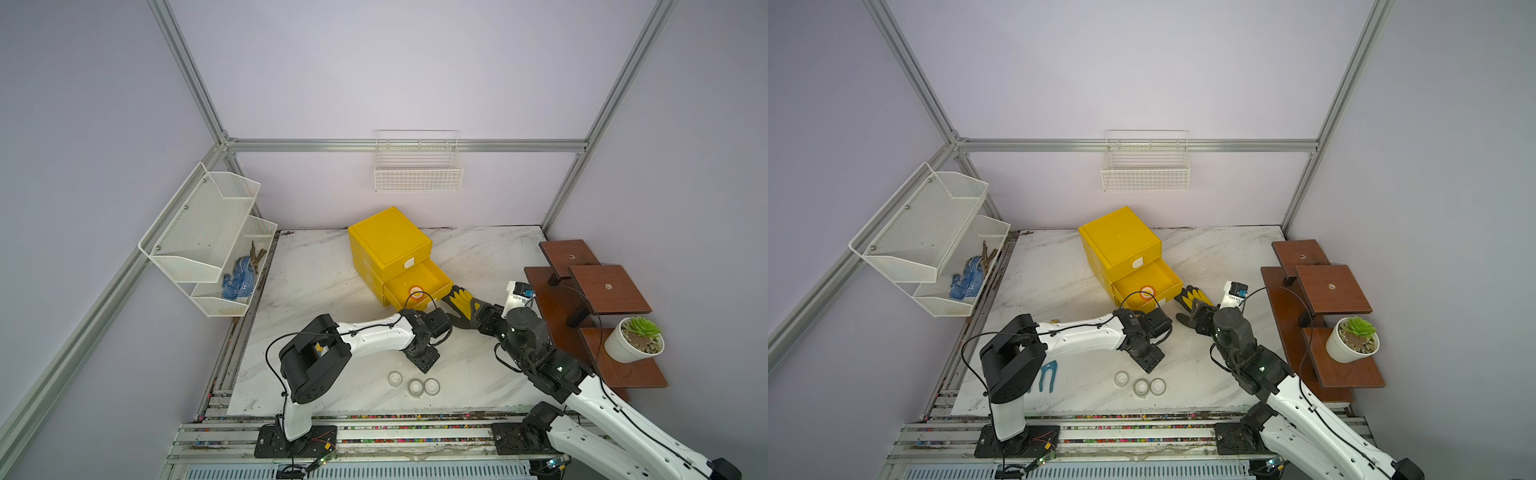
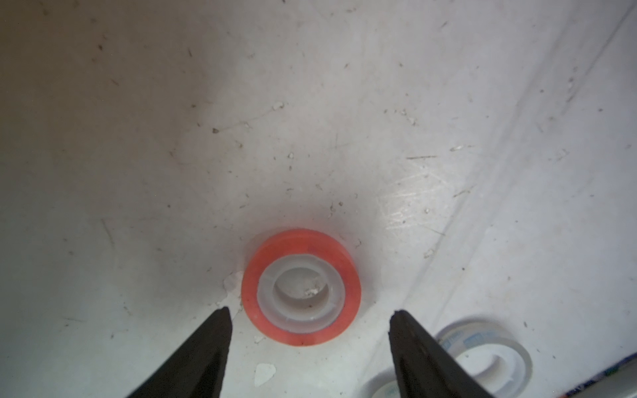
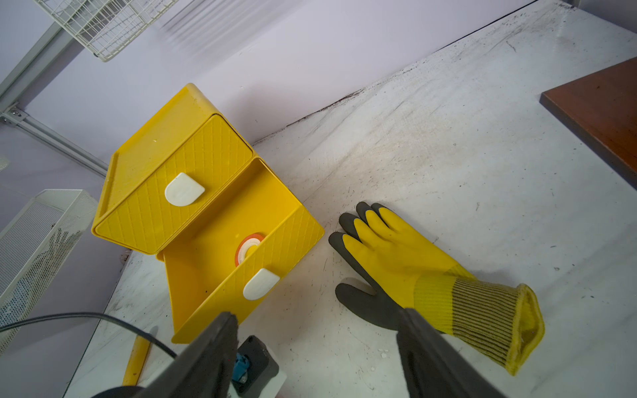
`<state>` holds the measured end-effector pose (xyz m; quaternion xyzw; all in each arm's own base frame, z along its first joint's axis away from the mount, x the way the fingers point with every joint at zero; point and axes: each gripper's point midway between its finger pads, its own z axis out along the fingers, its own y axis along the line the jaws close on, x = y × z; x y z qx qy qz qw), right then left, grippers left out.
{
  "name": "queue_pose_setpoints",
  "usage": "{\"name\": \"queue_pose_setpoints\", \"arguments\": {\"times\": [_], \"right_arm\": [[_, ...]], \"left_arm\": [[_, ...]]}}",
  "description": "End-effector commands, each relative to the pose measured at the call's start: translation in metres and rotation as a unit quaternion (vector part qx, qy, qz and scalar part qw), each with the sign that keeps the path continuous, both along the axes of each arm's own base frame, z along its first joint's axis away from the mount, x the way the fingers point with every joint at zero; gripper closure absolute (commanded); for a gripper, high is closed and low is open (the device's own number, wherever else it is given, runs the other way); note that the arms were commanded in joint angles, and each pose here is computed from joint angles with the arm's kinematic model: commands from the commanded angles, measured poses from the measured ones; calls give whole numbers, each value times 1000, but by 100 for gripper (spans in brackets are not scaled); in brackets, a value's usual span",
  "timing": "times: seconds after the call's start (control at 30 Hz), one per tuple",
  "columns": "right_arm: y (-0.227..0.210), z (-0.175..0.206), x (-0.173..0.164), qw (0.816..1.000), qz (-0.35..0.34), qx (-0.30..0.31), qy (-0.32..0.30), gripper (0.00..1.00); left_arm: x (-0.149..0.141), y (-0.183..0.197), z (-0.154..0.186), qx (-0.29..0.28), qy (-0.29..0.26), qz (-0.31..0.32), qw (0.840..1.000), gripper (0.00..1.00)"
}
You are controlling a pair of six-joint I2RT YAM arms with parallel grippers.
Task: Place the transparent tape into the drawer according to color
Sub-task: Pick up the tape at the center of the board.
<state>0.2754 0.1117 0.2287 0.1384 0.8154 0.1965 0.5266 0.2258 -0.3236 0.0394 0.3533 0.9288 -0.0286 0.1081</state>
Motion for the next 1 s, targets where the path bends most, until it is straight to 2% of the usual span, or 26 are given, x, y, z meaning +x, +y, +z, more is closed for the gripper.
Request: {"name": "queue_pose_setpoints", "arguments": {"times": [0.0,0.23,0.53,0.77,0.97], "right_arm": [[-3,9,0,1000,-2,2,-12,22],[-5,9,0,1000,-5,1,-14,22],[-11,8,-1,1000,-12,3,-16,22],[-14,9,-3,1000,-15,4,-20,22],[-16,9,-3,1000,-18,4,-20,22]], "left_arm": [[6,-5,-1,-9,2,9,1000,25],[3,-6,-10,2,23,5,1000,27],[-3,-4,-19,19,44,1,999,36],[-6,9,-18,59,53,-3,997,41],[-3,5,-16,62,45,-3,997,46]]}}
